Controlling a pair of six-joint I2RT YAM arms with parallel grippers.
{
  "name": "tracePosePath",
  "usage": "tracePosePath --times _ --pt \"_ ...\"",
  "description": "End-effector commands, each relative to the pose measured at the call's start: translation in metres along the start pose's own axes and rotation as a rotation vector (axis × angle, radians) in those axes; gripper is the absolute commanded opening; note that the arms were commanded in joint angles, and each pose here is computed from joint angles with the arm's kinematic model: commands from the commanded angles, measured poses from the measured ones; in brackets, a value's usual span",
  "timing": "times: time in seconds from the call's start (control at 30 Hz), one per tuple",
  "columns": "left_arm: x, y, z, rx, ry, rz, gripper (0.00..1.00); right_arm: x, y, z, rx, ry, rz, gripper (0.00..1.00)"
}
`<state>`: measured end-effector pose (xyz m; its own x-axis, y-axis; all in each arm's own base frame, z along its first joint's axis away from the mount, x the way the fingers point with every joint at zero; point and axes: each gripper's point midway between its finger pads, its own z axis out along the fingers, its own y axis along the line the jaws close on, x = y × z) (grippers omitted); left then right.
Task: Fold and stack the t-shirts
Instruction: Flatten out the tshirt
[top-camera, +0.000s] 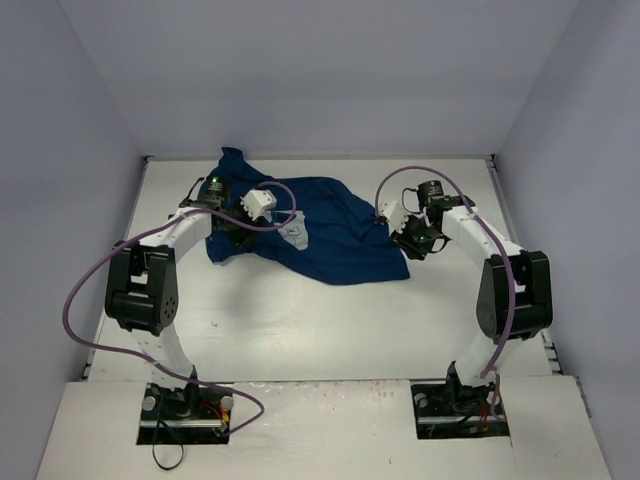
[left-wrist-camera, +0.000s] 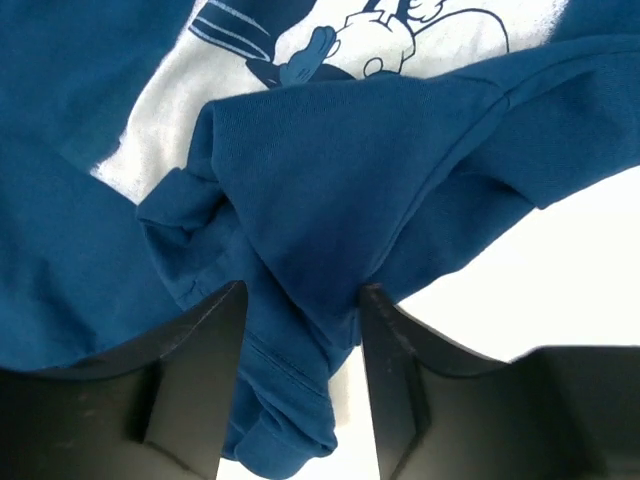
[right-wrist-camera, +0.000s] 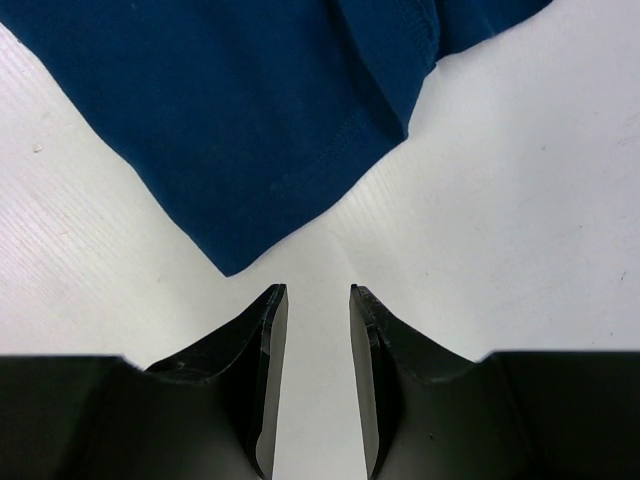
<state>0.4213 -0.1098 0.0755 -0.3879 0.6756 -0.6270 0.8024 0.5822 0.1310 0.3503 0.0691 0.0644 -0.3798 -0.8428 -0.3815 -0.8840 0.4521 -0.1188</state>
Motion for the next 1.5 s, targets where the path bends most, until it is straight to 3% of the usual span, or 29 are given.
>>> tracePosePath --times 0.0,0.2,0.33,0.43,0.57,0.77,0.8,0.83,0.9,0.93,0.97,1.07,1.17,1.47 --pt "-0.021 0.018 -0.01 -0.046 -0.013 0.009 0.3 -0.006 -0.005 -0.009 0.026 -0.023 -0.007 0.29" --pt "-0.033 0.02 -0.021 -0.066 -0.022 0.02 0.0 -0.006 -0.01 -0.015 0.044 -0.029 -0.007 0.29" --pt "-0.08 -0.013 -0.047 -0.06 -0.112 0.111 0.0 -0.004 -0.008 -0.019 0.05 -0.037 -0.008 0.29" --pt "-0.11 -0.063 -0.054 0.021 -0.147 0.187 0.0 -0.002 -0.004 -0.018 0.041 -0.033 -0.008 0.29" --pt "-0.115 -0.12 -0.042 0.131 -0.126 0.238 0.0 -0.003 -0.004 -0.016 0.034 -0.036 -0.001 0.29" --pt "-0.084 -0.181 -0.025 0.283 -0.06 0.274 0.0 -0.008 -0.009 -0.019 0.044 -0.047 -0.002 0.28" --pt "-0.081 -0.188 -0.025 0.299 -0.052 0.279 0.02 -0.007 -0.009 -0.018 0.042 -0.045 -0.003 0.28" --pt "-0.078 -0.193 -0.026 0.312 -0.047 0.278 0.12 -0.007 -0.008 -0.017 0.039 -0.044 -0.002 0.28" --pt "-0.079 -0.193 -0.03 0.313 -0.054 0.236 0.67 -0.007 -0.007 -0.015 0.032 -0.043 0.001 0.29" --pt "-0.084 -0.189 -0.033 0.301 -0.078 0.224 0.86 -0.007 -0.007 -0.014 0.028 -0.044 0.004 0.29" --pt "-0.09 -0.182 -0.039 0.276 -0.104 0.206 0.93 -0.007 -0.006 -0.013 0.023 -0.045 0.01 0.29" --pt "-0.11 -0.147 -0.062 0.207 -0.19 0.166 0.92 -0.009 -0.006 -0.013 0.019 -0.052 0.011 0.29" --pt "-0.113 -0.129 -0.093 0.194 -0.225 0.214 0.8 -0.009 -0.007 -0.015 0.027 -0.051 0.007 0.29" --pt "0.047 -0.168 -0.116 0.415 0.064 0.594 0.49 -0.007 -0.004 -0.014 0.02 -0.051 0.01 0.29"
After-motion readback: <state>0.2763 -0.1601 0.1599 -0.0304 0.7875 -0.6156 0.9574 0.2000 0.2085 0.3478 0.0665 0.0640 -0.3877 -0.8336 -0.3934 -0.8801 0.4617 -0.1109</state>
